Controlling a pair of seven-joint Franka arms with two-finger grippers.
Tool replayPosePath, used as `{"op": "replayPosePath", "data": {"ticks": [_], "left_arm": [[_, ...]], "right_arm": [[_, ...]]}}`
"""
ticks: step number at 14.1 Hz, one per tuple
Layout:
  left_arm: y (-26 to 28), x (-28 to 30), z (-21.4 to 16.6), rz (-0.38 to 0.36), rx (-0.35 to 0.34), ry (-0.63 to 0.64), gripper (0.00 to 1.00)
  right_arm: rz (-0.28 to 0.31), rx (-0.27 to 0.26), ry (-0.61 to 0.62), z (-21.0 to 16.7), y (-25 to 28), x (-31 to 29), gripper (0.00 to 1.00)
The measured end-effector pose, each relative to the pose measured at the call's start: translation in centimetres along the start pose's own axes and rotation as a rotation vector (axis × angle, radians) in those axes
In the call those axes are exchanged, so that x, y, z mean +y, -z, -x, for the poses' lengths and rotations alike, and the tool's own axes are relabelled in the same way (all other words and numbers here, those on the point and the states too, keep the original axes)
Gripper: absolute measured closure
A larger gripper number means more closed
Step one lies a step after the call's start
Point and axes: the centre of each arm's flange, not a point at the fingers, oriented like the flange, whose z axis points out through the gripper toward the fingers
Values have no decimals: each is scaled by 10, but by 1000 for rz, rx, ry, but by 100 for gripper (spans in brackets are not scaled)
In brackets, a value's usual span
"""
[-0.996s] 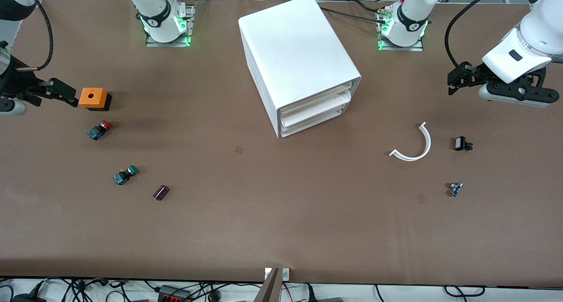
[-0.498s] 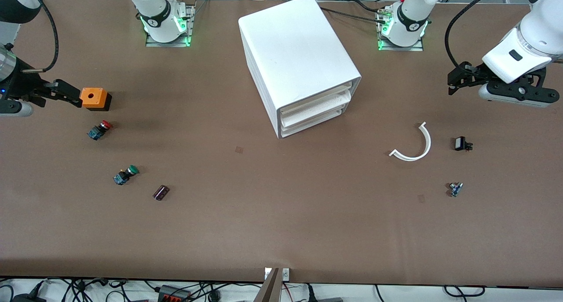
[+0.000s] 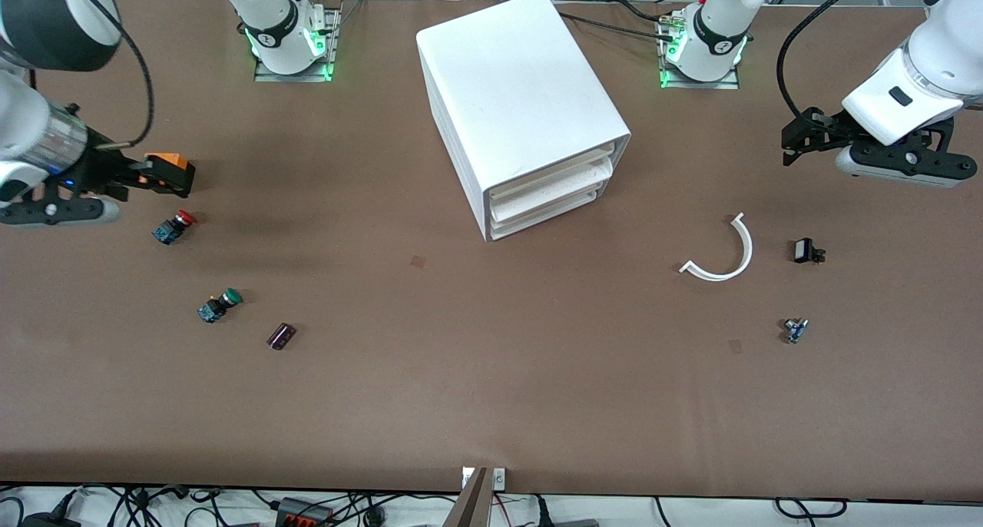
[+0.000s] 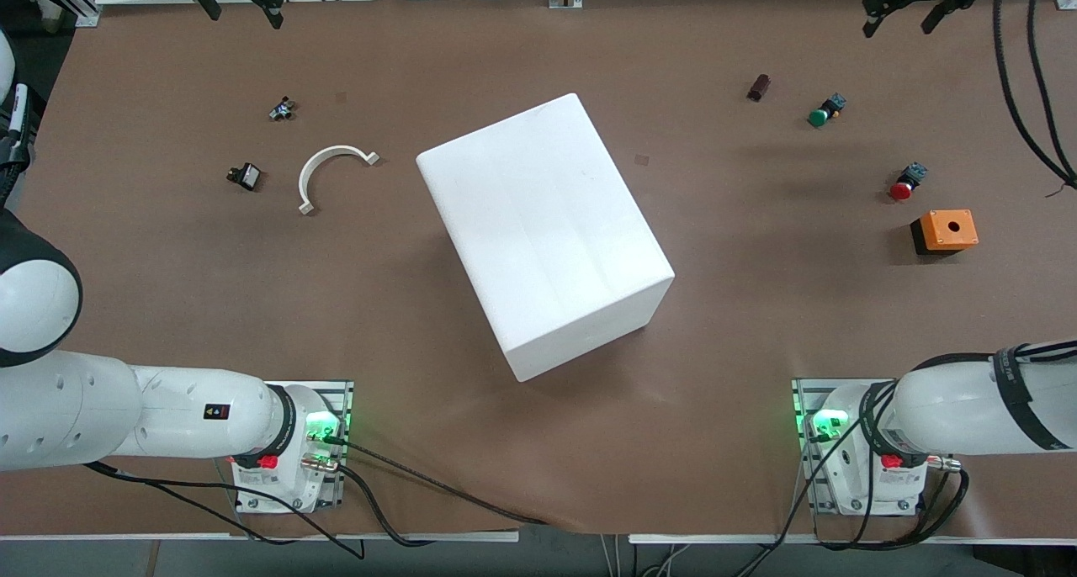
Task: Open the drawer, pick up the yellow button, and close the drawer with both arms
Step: 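Reach the left gripper to the drawer handle while the right gripper rises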
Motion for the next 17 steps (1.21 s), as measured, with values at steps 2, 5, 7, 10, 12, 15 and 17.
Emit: {"op": "replayPosePath", "data": {"ticks": [2, 5, 7, 10, 12, 15, 17], "left_arm": [[0, 0, 0, 0, 0, 0, 0], [0, 0, 0, 0, 0, 0, 0], [0, 0, 0, 0, 0, 0, 0], [2, 0, 0, 0, 3, 0, 0], [-3, 2, 1, 7, -28, -3, 0], [-28, 22, -3, 91, -122, -24, 0], [-53, 32, -12, 178, -185, -26, 0]], "right_arm": [[2, -16, 26, -7, -14, -15, 0], [3, -56, 47, -15, -37, -28, 0], [5, -74, 62, -20, -52, -37, 0], [8, -86, 75, -24, -63, -53, 0], [10, -83, 79, -24, -63, -59, 0], [9, -57, 82, -26, -59, -61, 0], [9, -21, 103, -29, -48, -74, 0]]}}
